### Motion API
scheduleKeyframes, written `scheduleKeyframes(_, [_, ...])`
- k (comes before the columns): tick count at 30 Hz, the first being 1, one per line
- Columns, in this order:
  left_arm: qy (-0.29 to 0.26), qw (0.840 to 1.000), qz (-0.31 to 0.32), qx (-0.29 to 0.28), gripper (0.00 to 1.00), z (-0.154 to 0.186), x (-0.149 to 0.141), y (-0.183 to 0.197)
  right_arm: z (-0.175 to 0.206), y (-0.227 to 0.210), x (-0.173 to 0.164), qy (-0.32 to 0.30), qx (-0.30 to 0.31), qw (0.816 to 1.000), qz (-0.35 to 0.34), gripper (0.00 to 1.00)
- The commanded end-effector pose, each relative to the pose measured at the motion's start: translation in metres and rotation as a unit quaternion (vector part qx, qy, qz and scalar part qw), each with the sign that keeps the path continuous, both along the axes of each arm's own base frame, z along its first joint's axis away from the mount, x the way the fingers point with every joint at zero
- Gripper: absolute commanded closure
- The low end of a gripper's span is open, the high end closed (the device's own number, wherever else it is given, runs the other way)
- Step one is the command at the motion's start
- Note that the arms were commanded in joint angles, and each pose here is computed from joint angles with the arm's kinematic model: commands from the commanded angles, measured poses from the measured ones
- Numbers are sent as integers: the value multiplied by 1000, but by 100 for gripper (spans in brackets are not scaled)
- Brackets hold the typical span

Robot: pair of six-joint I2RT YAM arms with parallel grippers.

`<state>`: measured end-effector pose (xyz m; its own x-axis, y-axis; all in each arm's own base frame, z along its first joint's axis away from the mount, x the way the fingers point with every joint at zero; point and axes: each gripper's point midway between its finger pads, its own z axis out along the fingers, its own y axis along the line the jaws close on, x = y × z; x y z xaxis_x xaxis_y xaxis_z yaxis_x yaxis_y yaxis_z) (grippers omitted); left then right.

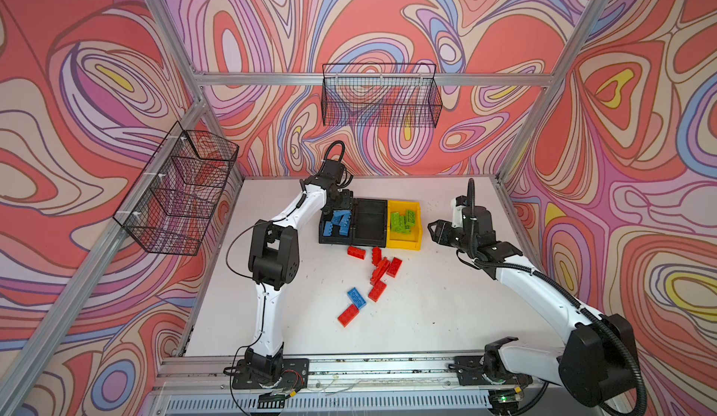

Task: Sort the legos into containers by color
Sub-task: Place the lego in the container, then pick up the lego from the middle-left of the table.

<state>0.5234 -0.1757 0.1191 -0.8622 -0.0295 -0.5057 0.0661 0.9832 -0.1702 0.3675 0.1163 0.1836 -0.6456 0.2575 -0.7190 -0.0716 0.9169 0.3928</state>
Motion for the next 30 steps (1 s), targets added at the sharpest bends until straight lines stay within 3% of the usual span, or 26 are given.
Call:
scheduleKeyframes(1, [-12,1000,11,2,22,8,1,4,4,-2,-4,-3,0,1000,-4,40])
scheduleKeyframes(8, [-38,999,0,-4,24,38,-7,5,7,-4,-6,-4,-3,1000,-8,40])
scheduleKeyframes(12, [-55,998,-14,5,25,63,-27,11,6,-5,-9,-1,-5,1000,-8,40])
scheduleKeyframes(18, [-14,999,-26,15,26,53,-106,9,-1,-2,-8,3,1,1000,-4,40])
scheduleKeyframes(25, [79,997,5,-15,27,2,-216,-8,-10,5,-5,12,10,1000,9,40])
scheduleKeyframes(30, [129,991,17,-31,27,-30,-266,-29,-13,7,-5,16,13,1000,16,40])
